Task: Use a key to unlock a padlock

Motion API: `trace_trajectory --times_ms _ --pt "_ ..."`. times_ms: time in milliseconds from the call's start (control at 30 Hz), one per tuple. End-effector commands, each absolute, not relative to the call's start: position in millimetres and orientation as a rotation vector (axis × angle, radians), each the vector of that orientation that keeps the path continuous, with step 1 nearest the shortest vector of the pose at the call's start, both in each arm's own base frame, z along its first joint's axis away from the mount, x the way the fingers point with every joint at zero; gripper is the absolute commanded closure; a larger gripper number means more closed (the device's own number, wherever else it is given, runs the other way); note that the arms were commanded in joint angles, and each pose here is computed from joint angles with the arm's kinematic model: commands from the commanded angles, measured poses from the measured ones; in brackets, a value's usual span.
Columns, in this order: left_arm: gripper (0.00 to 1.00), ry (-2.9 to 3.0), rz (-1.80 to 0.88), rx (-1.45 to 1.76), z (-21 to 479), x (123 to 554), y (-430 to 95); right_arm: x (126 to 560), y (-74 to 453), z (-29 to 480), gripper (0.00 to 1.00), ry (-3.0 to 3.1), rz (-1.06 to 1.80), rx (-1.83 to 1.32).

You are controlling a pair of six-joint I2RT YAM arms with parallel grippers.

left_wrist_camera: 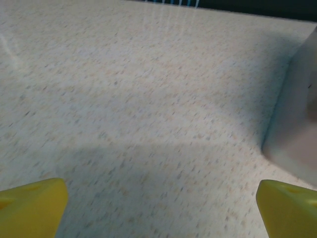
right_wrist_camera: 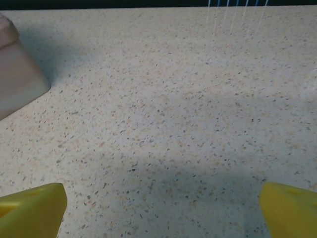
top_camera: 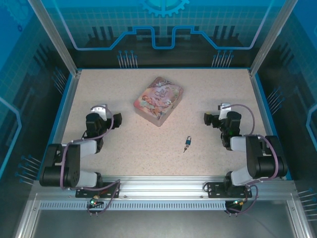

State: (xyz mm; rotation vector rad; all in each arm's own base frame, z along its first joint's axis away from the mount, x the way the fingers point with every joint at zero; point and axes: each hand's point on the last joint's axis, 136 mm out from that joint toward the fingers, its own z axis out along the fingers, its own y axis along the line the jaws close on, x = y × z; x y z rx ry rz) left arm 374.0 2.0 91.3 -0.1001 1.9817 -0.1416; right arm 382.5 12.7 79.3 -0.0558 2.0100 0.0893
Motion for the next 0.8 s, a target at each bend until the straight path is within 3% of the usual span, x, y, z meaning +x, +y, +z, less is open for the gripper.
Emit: trace_trajectory --times_ms 0,767 --pt "0.01 1.867 -0.220 -0.027 99.0 390.5 -9.7 396.1 24.6 94.9 0.00 1.959 0.055 -0.131" --pt "0.01 1.891 -0.164 -0.079 95.9 394.9 -0.5 397.6 29.5 94.3 0.00 1.969 0.022 -0.155"
